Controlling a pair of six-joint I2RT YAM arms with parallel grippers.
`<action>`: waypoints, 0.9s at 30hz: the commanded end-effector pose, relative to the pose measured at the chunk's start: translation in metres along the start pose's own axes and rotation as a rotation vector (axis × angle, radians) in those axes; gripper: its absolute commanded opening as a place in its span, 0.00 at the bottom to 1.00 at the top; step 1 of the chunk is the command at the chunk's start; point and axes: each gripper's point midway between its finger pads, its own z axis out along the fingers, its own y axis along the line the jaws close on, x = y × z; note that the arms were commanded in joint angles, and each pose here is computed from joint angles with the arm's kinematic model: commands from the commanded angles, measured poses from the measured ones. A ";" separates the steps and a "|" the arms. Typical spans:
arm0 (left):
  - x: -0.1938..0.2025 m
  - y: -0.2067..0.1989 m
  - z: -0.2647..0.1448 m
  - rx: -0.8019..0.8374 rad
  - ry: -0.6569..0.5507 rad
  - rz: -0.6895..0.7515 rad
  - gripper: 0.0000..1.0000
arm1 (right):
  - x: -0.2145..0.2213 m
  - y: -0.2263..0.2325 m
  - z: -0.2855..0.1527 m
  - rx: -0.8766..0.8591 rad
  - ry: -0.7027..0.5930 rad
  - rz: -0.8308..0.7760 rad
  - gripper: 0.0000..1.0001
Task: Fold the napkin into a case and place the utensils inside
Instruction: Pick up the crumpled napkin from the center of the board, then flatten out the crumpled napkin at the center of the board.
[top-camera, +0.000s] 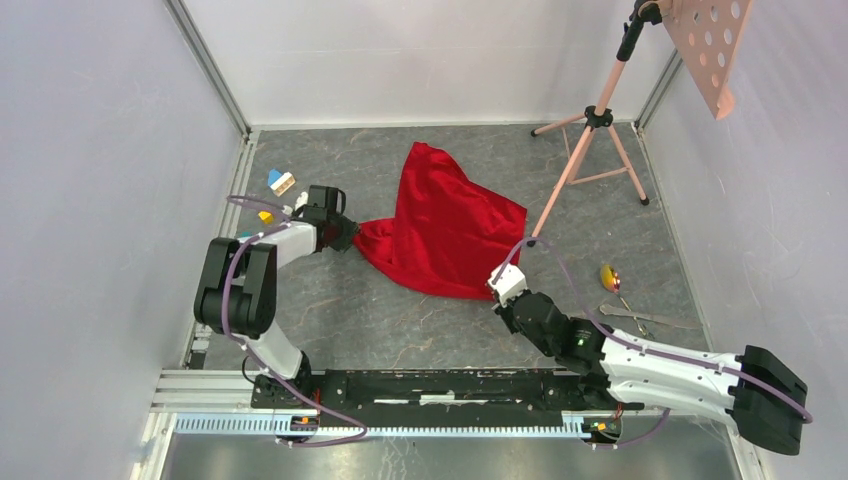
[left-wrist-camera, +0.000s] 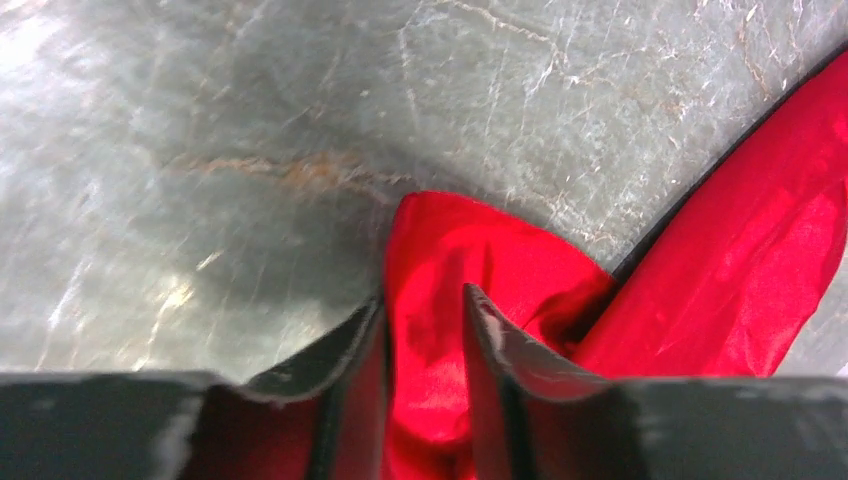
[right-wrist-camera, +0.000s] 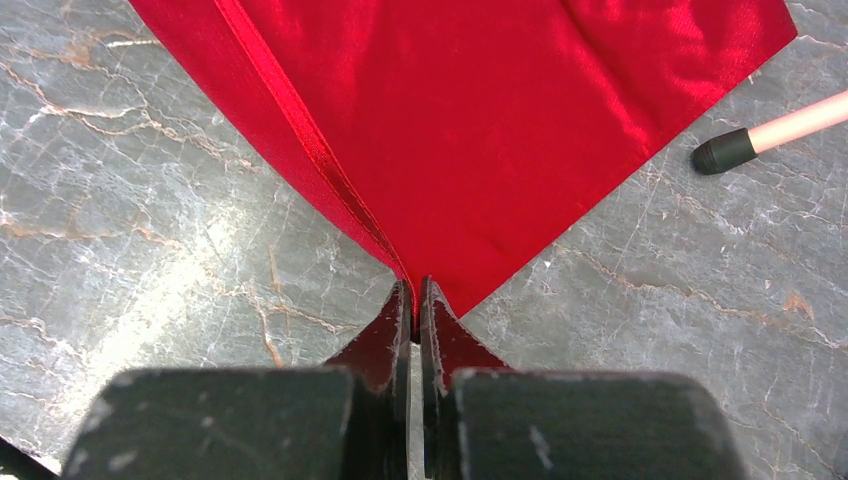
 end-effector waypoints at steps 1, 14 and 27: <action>-0.006 -0.024 0.013 0.094 0.056 0.004 0.22 | -0.026 -0.002 0.000 0.011 -0.038 -0.009 0.00; -0.107 -0.066 -0.283 0.417 -0.447 0.301 0.02 | -0.212 -0.021 -0.090 -0.097 -0.335 -0.097 0.01; -0.135 -0.071 -0.546 0.809 -0.988 0.365 0.02 | -0.362 -0.026 -0.217 -0.272 -0.940 -0.038 0.00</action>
